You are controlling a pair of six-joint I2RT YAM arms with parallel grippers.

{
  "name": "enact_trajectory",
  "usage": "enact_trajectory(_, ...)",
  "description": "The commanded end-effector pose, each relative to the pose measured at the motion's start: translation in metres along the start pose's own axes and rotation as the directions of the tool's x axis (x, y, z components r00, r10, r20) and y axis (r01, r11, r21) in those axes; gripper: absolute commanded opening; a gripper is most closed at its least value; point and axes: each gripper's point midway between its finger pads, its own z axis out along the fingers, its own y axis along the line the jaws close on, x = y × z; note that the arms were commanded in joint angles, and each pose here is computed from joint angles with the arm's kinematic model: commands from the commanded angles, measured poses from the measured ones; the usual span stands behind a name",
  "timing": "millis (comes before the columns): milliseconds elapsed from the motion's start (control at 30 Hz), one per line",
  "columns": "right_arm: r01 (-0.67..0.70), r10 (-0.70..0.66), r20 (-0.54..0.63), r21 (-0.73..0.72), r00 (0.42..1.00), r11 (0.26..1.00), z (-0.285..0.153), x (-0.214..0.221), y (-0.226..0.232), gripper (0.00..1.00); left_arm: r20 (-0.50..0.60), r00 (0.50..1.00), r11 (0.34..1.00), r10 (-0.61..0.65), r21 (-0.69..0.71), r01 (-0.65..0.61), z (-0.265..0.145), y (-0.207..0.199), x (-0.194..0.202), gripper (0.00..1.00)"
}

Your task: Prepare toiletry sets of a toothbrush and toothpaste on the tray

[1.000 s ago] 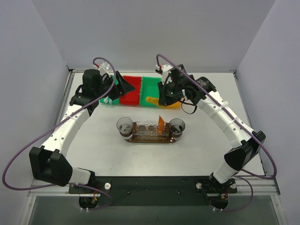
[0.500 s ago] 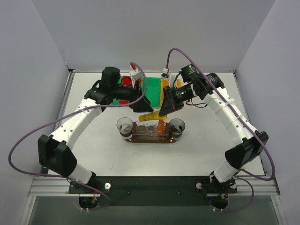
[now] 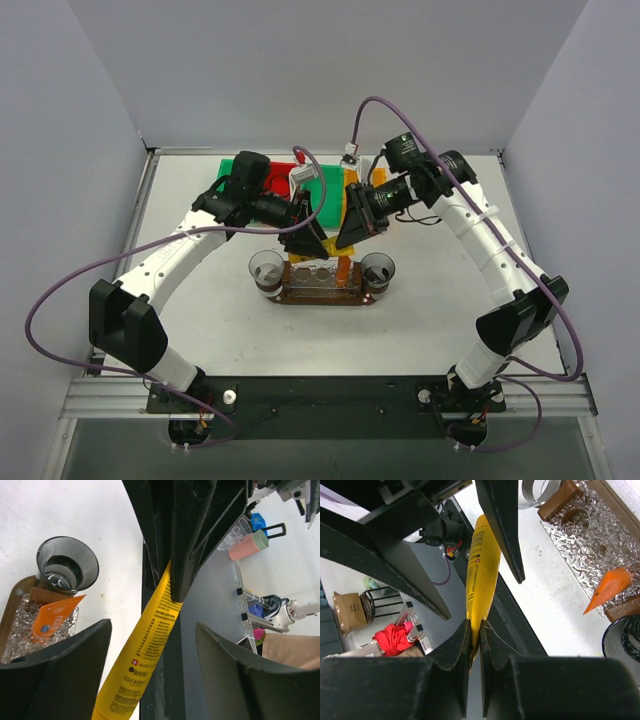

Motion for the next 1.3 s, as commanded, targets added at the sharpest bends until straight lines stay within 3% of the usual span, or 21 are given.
enact_trajectory(0, 0.041, -0.040, 0.015, -0.057, 0.999, 0.998, -0.006, -0.008, 0.017, 0.00, 0.013, 1.000, 0.994, 0.026, 0.109, -0.028, 0.001, -0.019, -0.003, 0.73)
enact_trajectory(33, 0.041, -0.040, 0.015, -0.061, 0.999, 0.997, -0.006, -0.009, 0.018, 0.00, 0.014, 1.000, 0.993, 0.024, 0.111, -0.026, 0.001, -0.020, -0.003, 0.65)
enact_trajectory(400, 0.038, -0.038, 0.025, -0.025, 0.999, 0.999, -0.006, -0.013, 0.013, 0.01, 0.022, 1.000, 0.992, 0.003, 0.125, -0.006, 0.002, -0.021, -0.002, 0.27)
enact_trajectory(500, 0.033, -0.034, 0.049, 0.013, 0.998, 0.999, -0.007, -0.018, 0.008, 0.15, 0.028, 1.000, 0.995, 0.009, 0.101, -0.012, 0.002, -0.019, -0.003, 0.20)
enact_trajectory(533, 0.039, -0.040, 0.061, 0.017, 0.997, 0.999, -0.008, -0.020, 0.009, 0.26, 0.029, 1.000, 0.996, 0.007, 0.092, -0.010, 0.002, -0.019, -0.002, 0.19)
enact_trajectory(633, 0.046, -0.046, 0.108, 0.007, 0.993, 0.999, -0.009, -0.028, 0.013, 0.42, 0.046, 0.999, 0.999, 0.022, 0.044, -0.024, 0.000, -0.013, -0.002, 0.15)
enact_trajectory(733, 0.042, -0.038, 0.145, -0.020, 0.989, 0.999, -0.010, -0.033, 0.016, 0.48, 0.091, 0.996, 1.000, 0.018, -0.011, -0.017, -0.008, -0.005, -0.010, 0.14)
enact_trajectory(933, 0.016, -0.012, 0.177, -0.020, 0.984, 1.000, -0.009, -0.033, 0.009, 0.49, 0.301, 0.952, 0.998, 0.062, -0.049, -0.050, -0.032, -0.008, -0.045, 0.13)
enact_trajectory(1267, 0.025, -0.007, 0.272, -0.063, 0.962, 0.998, -0.006, -0.056, 0.015, 0.49, 0.299, 0.952, 0.998, 0.069, -0.017, -0.067, -0.035, -0.015, -0.041, 0.13)
